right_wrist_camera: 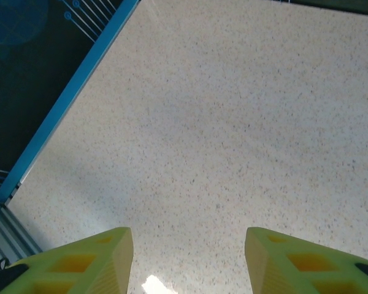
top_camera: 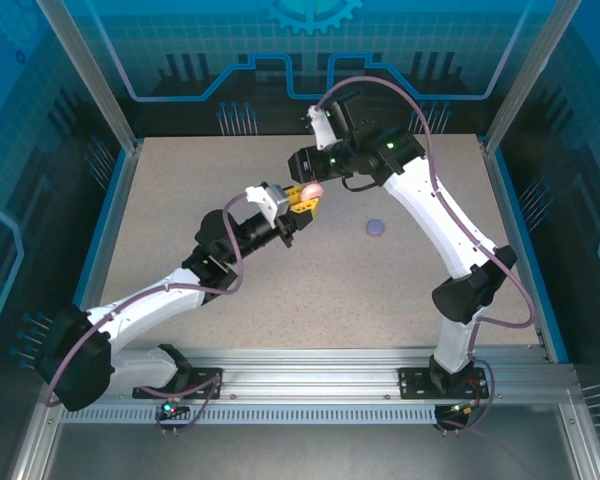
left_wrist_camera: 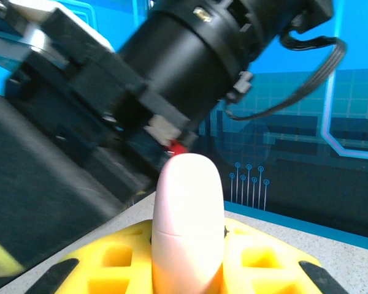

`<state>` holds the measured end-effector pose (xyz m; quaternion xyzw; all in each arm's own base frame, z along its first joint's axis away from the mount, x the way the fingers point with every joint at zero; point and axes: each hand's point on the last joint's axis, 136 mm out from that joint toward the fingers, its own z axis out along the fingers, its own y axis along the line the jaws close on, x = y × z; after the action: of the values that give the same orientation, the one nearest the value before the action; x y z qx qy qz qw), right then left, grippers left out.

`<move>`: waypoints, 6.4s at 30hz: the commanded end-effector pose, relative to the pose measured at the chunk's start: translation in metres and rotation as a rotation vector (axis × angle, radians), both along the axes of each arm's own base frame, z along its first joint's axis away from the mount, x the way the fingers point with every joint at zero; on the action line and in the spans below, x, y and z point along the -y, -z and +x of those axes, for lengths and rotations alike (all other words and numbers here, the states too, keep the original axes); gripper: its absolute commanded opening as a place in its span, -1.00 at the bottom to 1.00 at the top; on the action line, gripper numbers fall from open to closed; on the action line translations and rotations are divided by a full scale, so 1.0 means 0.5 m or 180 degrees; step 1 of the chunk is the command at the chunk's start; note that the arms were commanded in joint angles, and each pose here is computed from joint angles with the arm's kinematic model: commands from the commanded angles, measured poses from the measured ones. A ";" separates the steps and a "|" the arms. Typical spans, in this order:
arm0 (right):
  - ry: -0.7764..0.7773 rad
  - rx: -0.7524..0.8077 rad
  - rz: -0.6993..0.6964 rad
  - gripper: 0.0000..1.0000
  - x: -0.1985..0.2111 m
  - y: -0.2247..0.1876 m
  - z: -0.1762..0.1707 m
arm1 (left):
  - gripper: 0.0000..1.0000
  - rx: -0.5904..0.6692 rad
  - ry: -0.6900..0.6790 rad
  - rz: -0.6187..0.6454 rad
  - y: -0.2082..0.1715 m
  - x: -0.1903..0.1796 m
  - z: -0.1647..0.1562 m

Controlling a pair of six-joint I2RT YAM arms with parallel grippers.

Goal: Insert the wireless bluetooth earbuds into the charging case

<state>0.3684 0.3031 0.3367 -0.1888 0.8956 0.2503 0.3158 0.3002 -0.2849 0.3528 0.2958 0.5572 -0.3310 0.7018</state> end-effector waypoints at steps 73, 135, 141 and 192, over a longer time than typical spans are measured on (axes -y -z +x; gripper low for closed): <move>0.1723 -0.0137 -0.0155 0.21 0.350 0.243 -0.150 | -0.99 -0.3903 -0.1414 0.0228 0.602 0.028 0.211; 0.1864 0.0186 -0.0432 1.00 0.417 0.197 -0.157 | 0.97 -0.2982 -0.2745 0.0268 0.360 -0.356 0.172; 0.2173 0.0333 -0.0677 1.00 0.485 0.197 -0.142 | 0.97 -0.2167 -0.2888 0.0136 0.291 -0.400 0.147; 0.1977 0.1702 -0.0824 1.00 0.590 0.479 0.038 | 0.97 -0.1503 -0.2751 0.0602 0.505 -0.518 0.154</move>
<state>0.3766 -0.0105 0.0823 0.0361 0.8364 -0.0497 0.5446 0.3700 -0.0242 0.0960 0.0199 0.8148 0.0184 0.5791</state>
